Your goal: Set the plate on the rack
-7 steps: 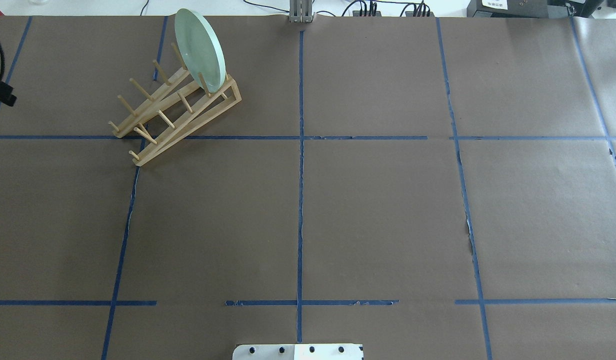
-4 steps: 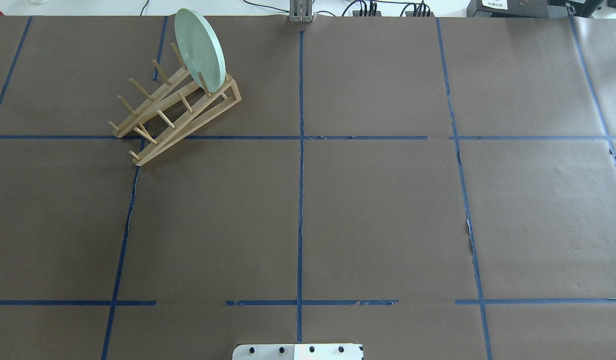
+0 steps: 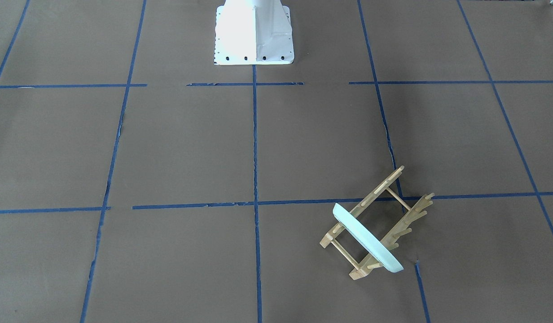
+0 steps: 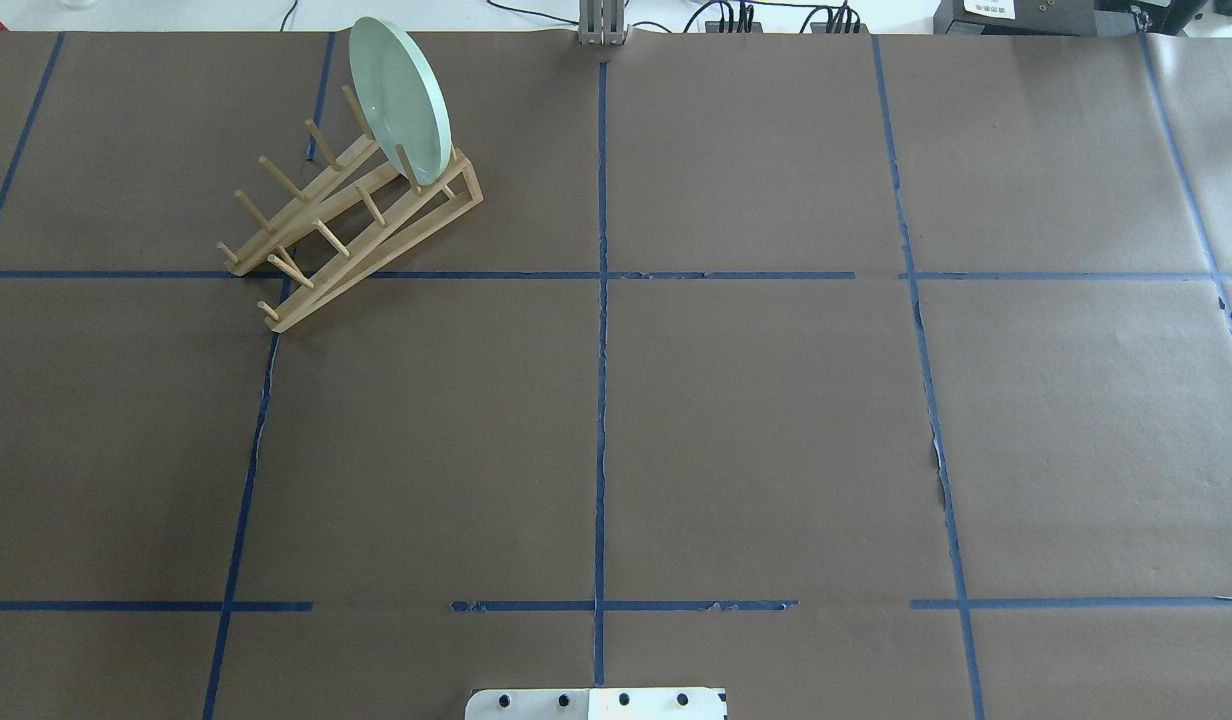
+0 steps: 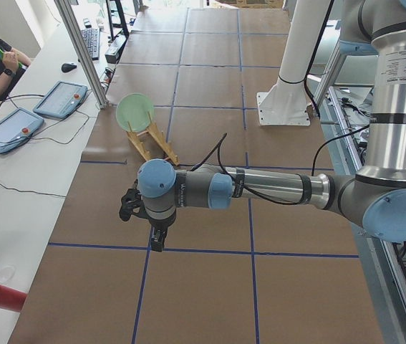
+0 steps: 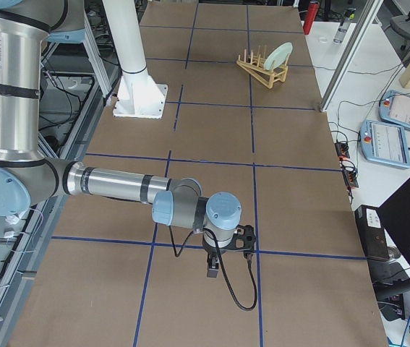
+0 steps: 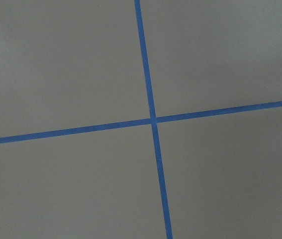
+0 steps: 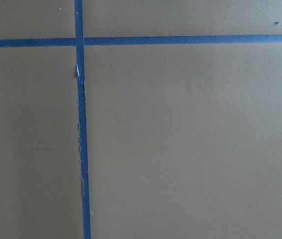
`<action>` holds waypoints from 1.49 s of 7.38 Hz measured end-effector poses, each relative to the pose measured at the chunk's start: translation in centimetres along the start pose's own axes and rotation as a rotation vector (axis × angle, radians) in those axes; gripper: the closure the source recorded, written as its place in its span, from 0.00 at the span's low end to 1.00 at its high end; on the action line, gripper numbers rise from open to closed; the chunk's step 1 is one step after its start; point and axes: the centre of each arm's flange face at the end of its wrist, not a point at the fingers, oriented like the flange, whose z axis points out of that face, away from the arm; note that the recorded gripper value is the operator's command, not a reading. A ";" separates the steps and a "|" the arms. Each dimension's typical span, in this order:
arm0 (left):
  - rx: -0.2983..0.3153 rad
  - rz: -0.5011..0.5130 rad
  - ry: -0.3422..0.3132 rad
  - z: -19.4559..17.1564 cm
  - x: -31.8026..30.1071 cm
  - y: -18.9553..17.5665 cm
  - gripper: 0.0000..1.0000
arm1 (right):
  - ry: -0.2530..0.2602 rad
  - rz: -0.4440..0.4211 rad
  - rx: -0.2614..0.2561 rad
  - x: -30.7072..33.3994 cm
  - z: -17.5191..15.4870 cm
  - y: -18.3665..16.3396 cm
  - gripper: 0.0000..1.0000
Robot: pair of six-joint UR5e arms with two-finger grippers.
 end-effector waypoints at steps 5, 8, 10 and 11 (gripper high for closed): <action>-0.044 -0.034 -0.064 1.7 -2.1 1.7 0.00 | 0.000 0.000 -0.001 0.0 0.1 0.0 0.00; -0.040 -0.031 -0.079 1.5 -2.0 1.5 0.00 | 0.000 0.001 -0.001 0.0 0.0 0.0 0.00; -0.039 -0.029 -0.080 1.5 -2.0 1.5 0.00 | 0.000 0.001 -0.001 0.0 0.1 0.0 0.00; -0.038 -0.027 -0.079 1.5 -2.0 1.5 0.00 | 0.000 0.000 -0.001 0.0 0.1 0.0 0.00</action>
